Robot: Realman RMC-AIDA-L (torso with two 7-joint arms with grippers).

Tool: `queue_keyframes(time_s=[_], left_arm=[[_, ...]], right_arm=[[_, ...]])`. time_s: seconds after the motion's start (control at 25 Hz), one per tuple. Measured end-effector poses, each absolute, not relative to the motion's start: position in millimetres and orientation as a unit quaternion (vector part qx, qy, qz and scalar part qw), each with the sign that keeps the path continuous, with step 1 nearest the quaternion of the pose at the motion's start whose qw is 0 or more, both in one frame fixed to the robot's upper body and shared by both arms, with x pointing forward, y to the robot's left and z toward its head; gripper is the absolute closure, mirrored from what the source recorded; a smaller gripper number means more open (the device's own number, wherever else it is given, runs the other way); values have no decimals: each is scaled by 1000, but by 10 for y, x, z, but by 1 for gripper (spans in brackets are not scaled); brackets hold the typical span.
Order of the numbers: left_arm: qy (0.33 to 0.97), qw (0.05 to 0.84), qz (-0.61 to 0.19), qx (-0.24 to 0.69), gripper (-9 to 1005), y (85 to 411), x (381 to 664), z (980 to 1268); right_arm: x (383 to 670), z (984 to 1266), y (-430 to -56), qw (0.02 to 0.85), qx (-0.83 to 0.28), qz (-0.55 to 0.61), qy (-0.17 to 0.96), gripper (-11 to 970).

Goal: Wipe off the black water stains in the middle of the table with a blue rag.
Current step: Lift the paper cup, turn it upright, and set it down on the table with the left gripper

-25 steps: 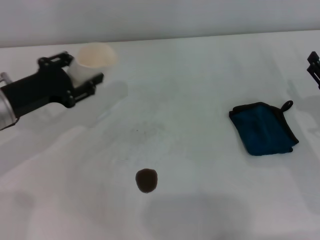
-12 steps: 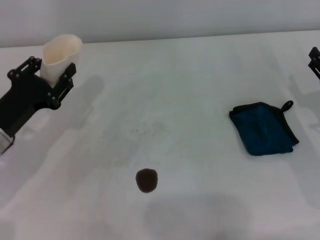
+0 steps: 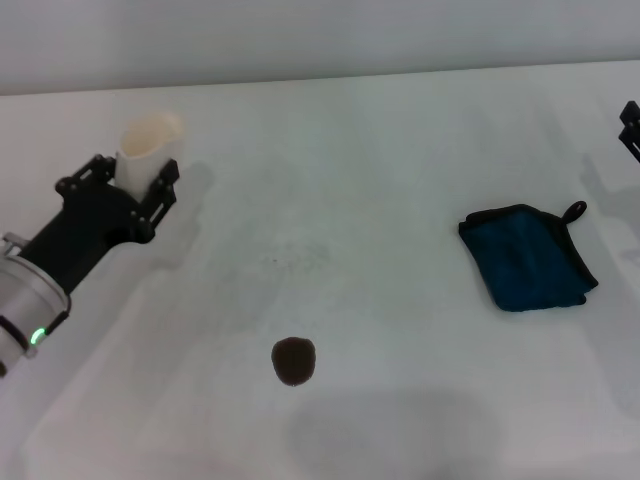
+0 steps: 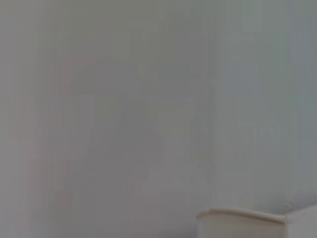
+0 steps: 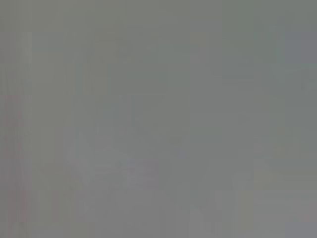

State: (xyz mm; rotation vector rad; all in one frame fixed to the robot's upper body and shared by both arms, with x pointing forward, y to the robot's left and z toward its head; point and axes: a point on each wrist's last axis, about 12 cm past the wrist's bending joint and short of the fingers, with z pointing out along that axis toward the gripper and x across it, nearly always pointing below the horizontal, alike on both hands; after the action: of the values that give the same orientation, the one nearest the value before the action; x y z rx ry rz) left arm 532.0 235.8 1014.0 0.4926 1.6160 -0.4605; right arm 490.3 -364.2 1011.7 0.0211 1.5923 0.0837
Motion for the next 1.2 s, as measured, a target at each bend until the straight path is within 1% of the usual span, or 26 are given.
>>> queue_keyframes(time_s=[0.16, 0.28, 0.6, 0.84, 1.08, 1.2], left_arm=[[732, 617, -193, 215, 478, 2304, 5356, 10072], [737, 611, -191, 217, 478, 2274, 5365, 10059], [728, 610, -158, 269, 479, 2173, 5326, 10013], [736, 599, -141, 280, 476, 2194, 5313, 9965], [749, 586, -135, 277, 309, 2232, 5244, 9894], [753, 580, -136, 279, 311, 2248, 5182, 9855]], right_arm=[[4896, 10106, -3655, 695, 11, 35, 718, 158], [4889, 10093, -3661, 692, 12, 34, 721, 159], [4875, 10069, -3678, 686, 15, 30, 727, 160], [4876, 10068, -3680, 685, 16, 29, 728, 162], [4886, 10068, -3678, 684, 16, 29, 728, 163], [4892, 10070, -3675, 685, 16, 30, 728, 163]])
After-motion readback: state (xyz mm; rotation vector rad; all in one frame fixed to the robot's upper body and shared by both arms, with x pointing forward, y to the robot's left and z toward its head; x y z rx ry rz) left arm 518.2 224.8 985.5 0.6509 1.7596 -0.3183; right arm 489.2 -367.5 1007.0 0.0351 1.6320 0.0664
